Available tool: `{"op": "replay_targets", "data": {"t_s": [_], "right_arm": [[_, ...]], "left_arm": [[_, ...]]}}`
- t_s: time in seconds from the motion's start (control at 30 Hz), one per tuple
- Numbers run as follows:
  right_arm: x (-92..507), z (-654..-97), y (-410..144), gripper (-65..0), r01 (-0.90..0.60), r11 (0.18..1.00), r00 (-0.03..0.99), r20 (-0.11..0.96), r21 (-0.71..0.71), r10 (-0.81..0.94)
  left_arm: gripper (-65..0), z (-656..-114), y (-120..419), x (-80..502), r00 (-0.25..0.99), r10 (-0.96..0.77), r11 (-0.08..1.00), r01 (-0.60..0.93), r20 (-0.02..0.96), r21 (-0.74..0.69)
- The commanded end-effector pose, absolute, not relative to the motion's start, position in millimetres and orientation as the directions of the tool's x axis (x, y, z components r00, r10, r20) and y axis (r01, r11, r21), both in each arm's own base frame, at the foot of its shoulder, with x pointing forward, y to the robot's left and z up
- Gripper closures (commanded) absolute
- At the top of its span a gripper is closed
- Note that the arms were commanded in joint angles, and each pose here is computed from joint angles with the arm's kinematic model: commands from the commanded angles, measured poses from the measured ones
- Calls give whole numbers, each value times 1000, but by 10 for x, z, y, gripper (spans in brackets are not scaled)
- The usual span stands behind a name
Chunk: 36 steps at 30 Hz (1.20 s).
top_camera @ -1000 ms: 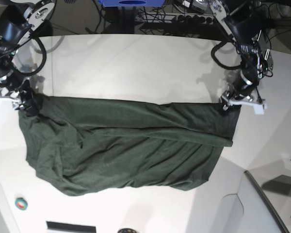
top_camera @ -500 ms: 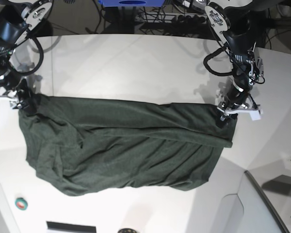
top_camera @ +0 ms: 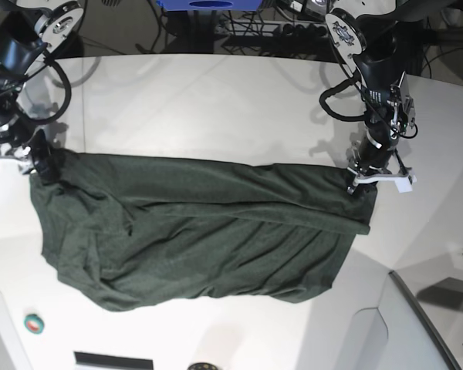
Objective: Layout the t-shirt on the table in an organized manner, then fold the t-shirt properly
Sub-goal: 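Lift the shirt edge with both grippers and pull it toward the arms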
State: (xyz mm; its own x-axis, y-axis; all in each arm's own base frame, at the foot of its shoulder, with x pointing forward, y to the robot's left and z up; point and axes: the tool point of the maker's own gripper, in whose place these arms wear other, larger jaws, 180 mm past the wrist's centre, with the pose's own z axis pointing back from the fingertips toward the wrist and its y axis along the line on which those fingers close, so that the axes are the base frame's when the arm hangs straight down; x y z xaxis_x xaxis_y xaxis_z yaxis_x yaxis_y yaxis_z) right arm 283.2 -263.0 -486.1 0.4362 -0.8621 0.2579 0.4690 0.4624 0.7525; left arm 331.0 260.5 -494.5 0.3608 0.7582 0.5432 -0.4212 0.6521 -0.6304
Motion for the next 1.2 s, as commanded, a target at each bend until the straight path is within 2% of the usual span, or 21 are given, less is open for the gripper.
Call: {"op": "replay_targets", "data": {"t_s": [0.0,0.03,0.07,0.13,0.23,0.4,0.7,0.87,1.03,1.17], "right_arm": [[2925,-4753,-2723,-144,447,468,419,284,762,-862],[2930,-4748,-2726,-47,446,469,421,285,762,-861],[2938,-4740,-2727,0,444,470,421,286,763,-861],[2947,-4719,-2748,-26,441,476,419,294,761,-859],[2952,-4652,-2757,0,426,499,444,306,755,-842],[3005,-4356,-2829,-3,370,580,482,384,726,-788],[2855,-4145,-2891,-3,345,658,541,431,670,-723],[2773,-4015,-2951,-3,387,659,546,415,645,-727],[2769,-3820,-2963,-3,395,671,559,415,628,-718],[2891,-3567,-2958,-5,381,674,537,442,633,-719]], "left_arm": [[0,-4974,2616,3282,376,764,646,-437,525,-626],[0,-4977,2615,3275,388,761,649,-436,520,-624],[0,-4977,2618,3270,398,758,651,-435,516,-622],[0,-4901,2646,3303,410,743,669,-418,529,-614],[0,-4787,2692,3243,459,700,712,-391,547,-583],[0,-4553,2766,3170,503,628,776,-346,593,-528],[0,-4164,2817,3075,579,513,855,-277,634,-439],[0,-4007,2787,3029,637,455,885,-246,622,-396],[0,-3628,2886,3075,601,462,886,-292,652,-359],[0,-3311,2878,3197,578,425,905,-258,697,-337]]}}
